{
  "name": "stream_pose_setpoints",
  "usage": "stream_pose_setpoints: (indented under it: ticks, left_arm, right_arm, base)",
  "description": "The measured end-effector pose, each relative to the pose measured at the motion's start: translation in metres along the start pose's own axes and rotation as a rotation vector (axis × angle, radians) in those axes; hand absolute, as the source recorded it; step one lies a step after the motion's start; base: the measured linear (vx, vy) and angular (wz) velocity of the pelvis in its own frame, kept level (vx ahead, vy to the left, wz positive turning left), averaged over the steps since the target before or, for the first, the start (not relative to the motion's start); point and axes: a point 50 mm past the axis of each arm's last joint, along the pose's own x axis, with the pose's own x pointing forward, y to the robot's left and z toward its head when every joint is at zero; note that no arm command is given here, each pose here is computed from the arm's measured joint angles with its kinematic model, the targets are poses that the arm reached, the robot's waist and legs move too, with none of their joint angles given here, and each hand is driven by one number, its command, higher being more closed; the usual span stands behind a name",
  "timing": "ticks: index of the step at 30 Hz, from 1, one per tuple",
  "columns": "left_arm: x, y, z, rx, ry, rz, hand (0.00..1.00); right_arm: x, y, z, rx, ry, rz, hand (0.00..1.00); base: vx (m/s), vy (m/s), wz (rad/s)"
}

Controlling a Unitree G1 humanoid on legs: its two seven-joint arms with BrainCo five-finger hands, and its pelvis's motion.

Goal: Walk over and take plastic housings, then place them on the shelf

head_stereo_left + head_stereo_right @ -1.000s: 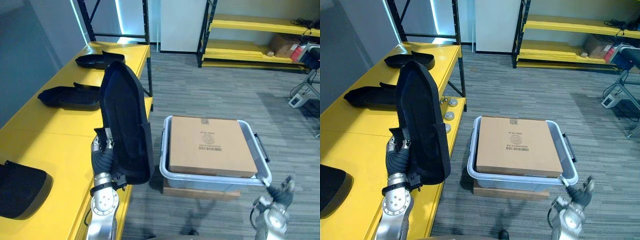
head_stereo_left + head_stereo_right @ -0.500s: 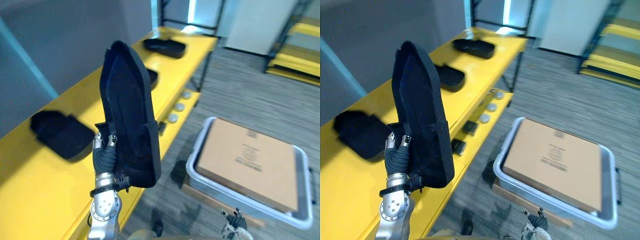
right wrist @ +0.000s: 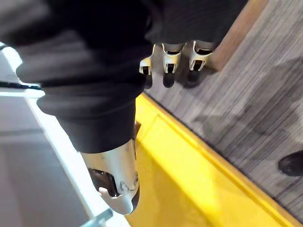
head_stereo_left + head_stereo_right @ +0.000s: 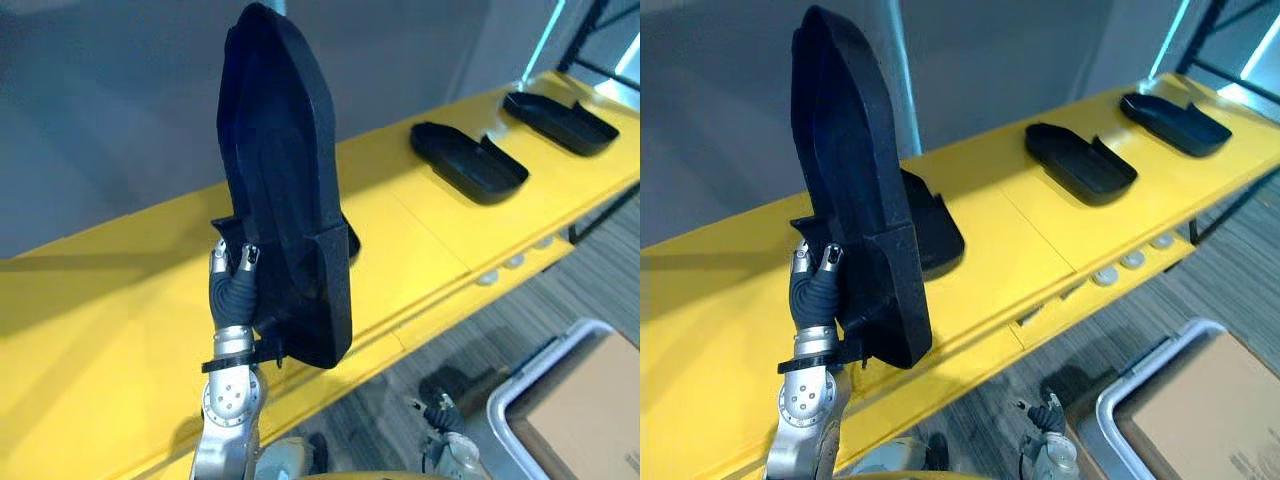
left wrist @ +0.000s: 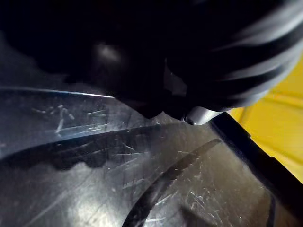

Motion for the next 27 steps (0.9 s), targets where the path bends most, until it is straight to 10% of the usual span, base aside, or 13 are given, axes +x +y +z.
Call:
stream_pose_setpoints:
  ticks: [17, 27]
  left_arm:
    - [-0.012, 0.002, -0.023, 0.033, 0.110, 0.016, 1.00]
    - [-0.017, -0.004, -0.037, -0.015, 0.165, 0.017, 1.00]
  right_arm:
    - [-0.003, -0.013, -0.005, -0.034, 0.007, -0.044, 0.00]
    - [-0.001, -0.038, -0.019, -0.082, 0.091, -0.118, 0.00]
  base:
    - [0.04, -0.141, 0.56]
    - [-0.04, 0.293, 0.13]
